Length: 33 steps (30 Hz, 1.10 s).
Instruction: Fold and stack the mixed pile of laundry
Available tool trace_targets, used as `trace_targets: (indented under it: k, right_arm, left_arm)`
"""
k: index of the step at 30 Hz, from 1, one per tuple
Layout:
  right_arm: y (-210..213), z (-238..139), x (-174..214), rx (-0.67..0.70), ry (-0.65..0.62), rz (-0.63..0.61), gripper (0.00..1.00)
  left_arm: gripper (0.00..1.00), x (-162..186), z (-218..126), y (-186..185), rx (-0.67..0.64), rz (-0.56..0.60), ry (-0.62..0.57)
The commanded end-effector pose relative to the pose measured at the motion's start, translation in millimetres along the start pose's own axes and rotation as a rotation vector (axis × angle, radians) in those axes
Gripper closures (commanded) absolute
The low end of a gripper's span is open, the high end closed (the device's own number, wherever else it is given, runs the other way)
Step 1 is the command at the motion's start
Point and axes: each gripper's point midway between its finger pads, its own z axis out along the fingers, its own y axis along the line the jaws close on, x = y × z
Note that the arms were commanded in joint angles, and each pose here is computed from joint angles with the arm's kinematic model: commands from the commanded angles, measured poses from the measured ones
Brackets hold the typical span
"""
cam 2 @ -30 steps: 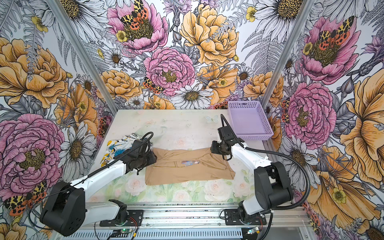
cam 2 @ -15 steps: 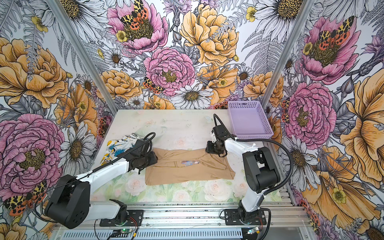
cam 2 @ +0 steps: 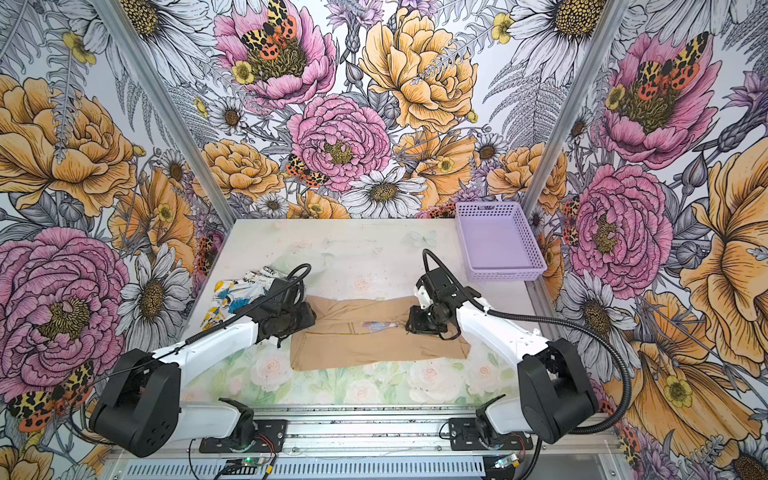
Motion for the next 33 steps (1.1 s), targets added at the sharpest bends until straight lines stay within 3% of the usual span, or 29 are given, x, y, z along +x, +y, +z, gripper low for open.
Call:
trace_targets:
  k: [1, 10, 19, 22, 30, 33]
  right_arm:
    - [-11, 3, -16, 0.09, -0.022, -0.003, 0.62]
    - [-23, 35, -21, 0.094, -0.062, 0.115, 0.5]
    - [-25, 50, -29, 0.074, -0.089, 0.18, 0.49]
    - [-27, 52, -29, 0.076, -0.089, 0.191, 0.56]
    - [-26, 47, -20, 0.059, -0.087, 0.206, 0.95]
    - [-23, 44, -13, 0.041, -0.077, 0.222, 1.0]
  left_arm:
    - [0.52, -11, -2, -18, 0.043, 0.021, -0.025]
    - [0.52, -5, -3, -16, 0.04, 0.017, -0.023]
    - [0.52, -6, -5, -15, 0.042, 0.019, -0.031]
    - [0.52, -5, -5, -13, 0.039, 0.015, -0.031]
    - [0.52, -5, -7, -11, 0.038, 0.012, -0.032]
    - [0.52, -4, -7, -10, 0.036, 0.01, -0.032]
